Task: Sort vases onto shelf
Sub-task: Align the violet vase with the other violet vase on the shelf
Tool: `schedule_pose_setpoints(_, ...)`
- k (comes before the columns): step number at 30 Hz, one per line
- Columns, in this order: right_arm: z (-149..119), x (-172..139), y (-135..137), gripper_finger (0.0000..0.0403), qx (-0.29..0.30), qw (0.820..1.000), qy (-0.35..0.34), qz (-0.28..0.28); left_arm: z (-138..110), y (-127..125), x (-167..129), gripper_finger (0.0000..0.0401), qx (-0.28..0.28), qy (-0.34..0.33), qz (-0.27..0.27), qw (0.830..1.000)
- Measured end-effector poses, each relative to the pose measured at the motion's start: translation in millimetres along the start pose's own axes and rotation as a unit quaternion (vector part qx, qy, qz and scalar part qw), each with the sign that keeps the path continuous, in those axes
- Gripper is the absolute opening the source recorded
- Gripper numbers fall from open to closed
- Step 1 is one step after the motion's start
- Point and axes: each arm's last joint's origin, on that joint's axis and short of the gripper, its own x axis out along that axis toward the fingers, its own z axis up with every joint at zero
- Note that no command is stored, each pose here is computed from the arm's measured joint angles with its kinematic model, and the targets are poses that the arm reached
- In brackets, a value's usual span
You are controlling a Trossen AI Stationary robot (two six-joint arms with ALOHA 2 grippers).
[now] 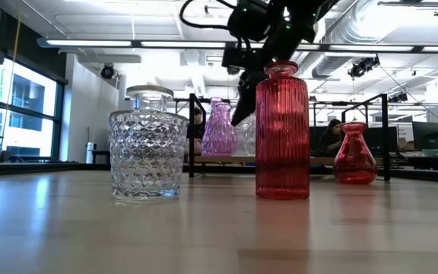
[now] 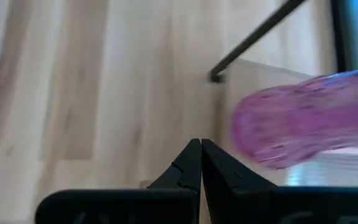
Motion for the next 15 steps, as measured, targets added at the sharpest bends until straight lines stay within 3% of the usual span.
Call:
schedule_pose_setpoints(7, -2, -3, -24, 0.0, 0.015, 1.0, 0.001, -0.012, -24, 22, -60, 0.0035, -0.056, -0.036, 0.004, 0.998)
schedule_pose_setpoints(15, -12, -2, -34, 0.0, 0.024, 0.999, 0.027, -0.001, -39, 29, -86, 0.0035, -0.057, -0.046, -0.011, 0.997)
